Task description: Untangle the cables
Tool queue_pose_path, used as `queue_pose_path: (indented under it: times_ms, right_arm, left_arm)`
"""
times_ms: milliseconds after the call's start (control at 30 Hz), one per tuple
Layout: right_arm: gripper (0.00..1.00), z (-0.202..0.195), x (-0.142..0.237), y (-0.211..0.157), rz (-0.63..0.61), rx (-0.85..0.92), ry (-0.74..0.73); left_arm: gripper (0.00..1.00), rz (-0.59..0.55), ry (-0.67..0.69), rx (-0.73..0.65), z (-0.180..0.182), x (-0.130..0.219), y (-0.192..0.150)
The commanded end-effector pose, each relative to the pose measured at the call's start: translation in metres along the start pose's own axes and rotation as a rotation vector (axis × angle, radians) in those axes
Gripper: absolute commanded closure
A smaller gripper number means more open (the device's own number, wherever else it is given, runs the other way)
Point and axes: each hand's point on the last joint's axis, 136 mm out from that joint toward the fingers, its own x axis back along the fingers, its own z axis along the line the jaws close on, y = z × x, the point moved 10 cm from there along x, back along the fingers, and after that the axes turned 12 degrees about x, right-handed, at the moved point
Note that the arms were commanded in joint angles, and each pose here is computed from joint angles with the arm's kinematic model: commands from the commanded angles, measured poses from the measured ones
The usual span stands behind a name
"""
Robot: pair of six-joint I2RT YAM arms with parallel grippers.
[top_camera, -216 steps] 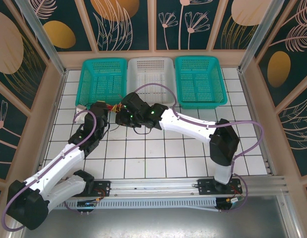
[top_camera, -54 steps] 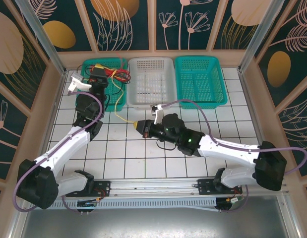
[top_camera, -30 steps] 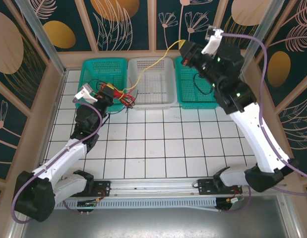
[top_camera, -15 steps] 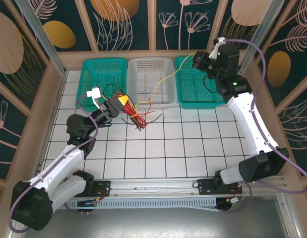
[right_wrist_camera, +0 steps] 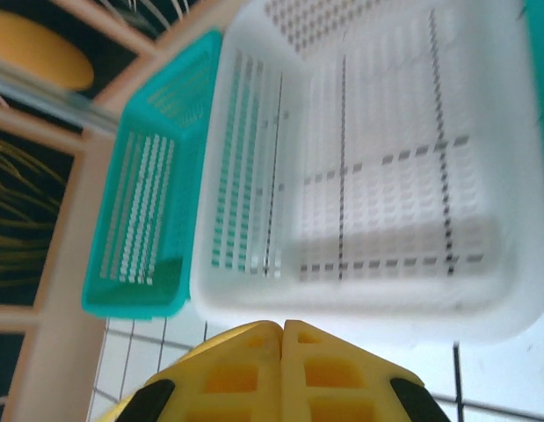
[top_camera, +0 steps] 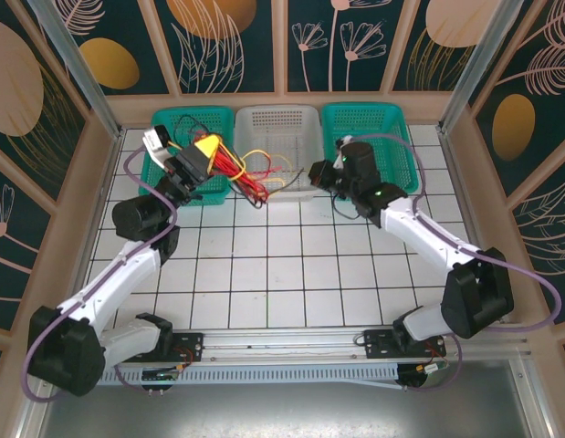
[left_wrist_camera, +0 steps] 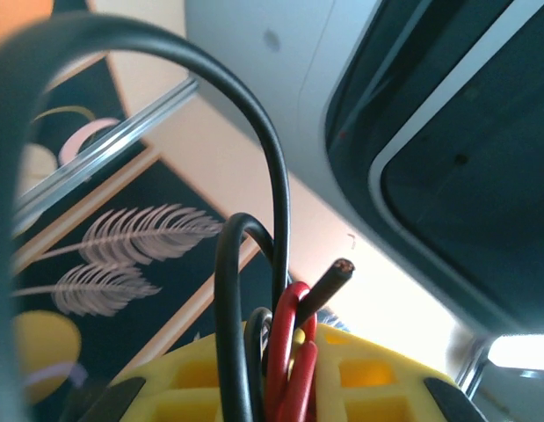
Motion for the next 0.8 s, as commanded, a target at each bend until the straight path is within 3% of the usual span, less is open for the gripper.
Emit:
queue_pose_path:
  times_ms: [0, 267, 500, 567, 767]
  right_arm:
    - [1.00, -0.003, -0.012, -0.027, -0.003, -0.044, -0.034]
    - [1.00, -0.037, -0.001, -0.103, 0.124, -0.071, -0.172]
    - [1.00, -0.059, 0.020, -0.159, 0.207, -0.087, -0.257]
    - [1.00, -0.059, 0.028, -0.155, 0.175, -0.089, -0.264]
    - [1.00, -0.031, 0.044, -0.118, 0.093, -0.019, -0.200]
  left_arm:
    - [1.00, -0.053, -0.266, 0.020, -0.035, -0.015, 0.013]
    - [1.00, -0.151, -0.267, 0.000, -0.041, -0.020, 0.026]
    - [1.00, -0.405, -0.205, 0.000, -0.018, 0.020, 0.033]
    - [1.00, -0.442, -0.099, -0.034, -0.002, 0.033, 0.029]
    - [1.00, -0.561, 0.391, -0.235, 0.039, 0.082, 0.016]
